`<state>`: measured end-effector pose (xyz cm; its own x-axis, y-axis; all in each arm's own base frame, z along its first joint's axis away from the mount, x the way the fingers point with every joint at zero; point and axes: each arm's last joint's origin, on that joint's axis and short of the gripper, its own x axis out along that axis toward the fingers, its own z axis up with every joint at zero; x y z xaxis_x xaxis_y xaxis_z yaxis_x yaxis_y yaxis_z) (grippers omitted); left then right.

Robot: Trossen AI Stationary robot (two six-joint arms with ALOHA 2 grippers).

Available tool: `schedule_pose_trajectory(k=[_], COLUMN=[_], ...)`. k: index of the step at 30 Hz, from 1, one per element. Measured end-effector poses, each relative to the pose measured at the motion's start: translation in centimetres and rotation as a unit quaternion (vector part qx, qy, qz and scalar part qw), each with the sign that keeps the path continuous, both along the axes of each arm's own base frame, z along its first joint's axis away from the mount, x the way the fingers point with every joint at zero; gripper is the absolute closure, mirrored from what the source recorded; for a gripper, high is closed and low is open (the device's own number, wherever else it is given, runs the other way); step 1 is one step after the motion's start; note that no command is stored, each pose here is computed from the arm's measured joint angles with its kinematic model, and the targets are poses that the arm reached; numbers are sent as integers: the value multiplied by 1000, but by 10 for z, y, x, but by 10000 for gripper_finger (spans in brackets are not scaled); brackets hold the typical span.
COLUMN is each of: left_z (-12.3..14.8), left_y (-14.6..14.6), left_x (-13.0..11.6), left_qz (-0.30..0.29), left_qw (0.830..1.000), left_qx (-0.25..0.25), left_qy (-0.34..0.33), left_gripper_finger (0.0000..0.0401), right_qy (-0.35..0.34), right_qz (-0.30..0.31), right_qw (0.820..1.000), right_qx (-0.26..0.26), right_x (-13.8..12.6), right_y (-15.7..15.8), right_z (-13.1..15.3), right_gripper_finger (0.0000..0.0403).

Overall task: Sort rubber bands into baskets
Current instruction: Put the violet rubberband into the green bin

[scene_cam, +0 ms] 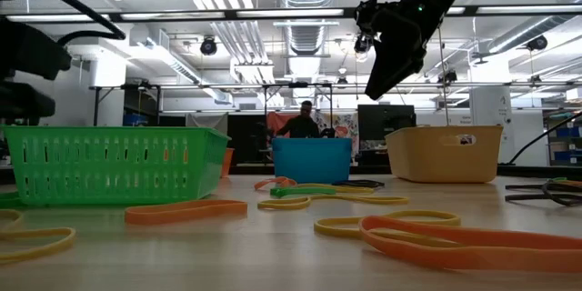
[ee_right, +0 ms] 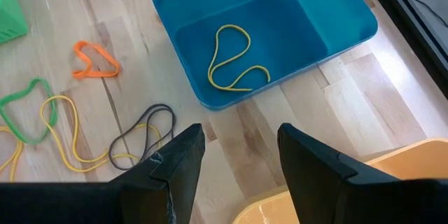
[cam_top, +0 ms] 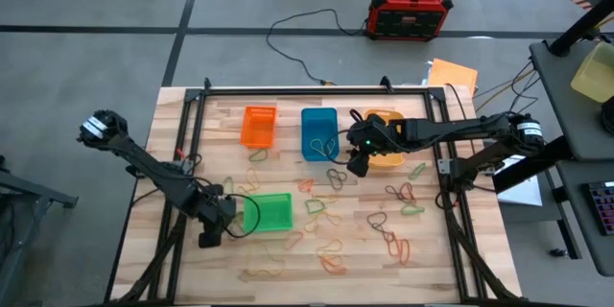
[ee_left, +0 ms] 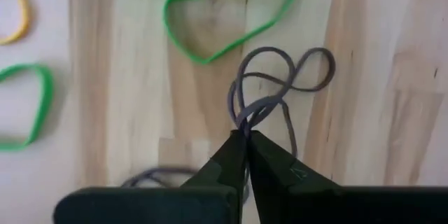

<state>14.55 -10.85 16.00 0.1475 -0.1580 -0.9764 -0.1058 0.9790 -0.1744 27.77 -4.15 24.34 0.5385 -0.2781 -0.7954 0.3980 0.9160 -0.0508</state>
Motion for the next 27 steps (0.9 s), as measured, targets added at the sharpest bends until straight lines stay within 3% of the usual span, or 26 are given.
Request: schedule_pose_trajectory(k=[7, 11, 14, 20, 27], left_z=[29, 43, 41, 32, 31], left_y=[6, 9, 10, 12, 12], left_x=[-9, -10, -10, -13, -13], left_qz=[41, 74, 95, 76, 63], left_qw=[997, 996, 994, 994, 995], left_qx=[34, 38, 48, 66, 67], left_qy=[54, 33, 23, 39, 36], left_gripper_finger=[401, 401, 393, 364, 393], right_qy=[0, 0, 0, 0, 0], right_qz=[0, 0, 0, 0, 0], right_qw=[1000, 1000, 1000, 1000, 1000], right_qx=[0, 0, 0, 0, 0], right_x=[0, 0, 0, 0, 0], right_y=[0, 0, 0, 0, 0], right_z=[0, 0, 0, 0, 0], right_gripper_finger=[225, 225, 225, 225, 225])
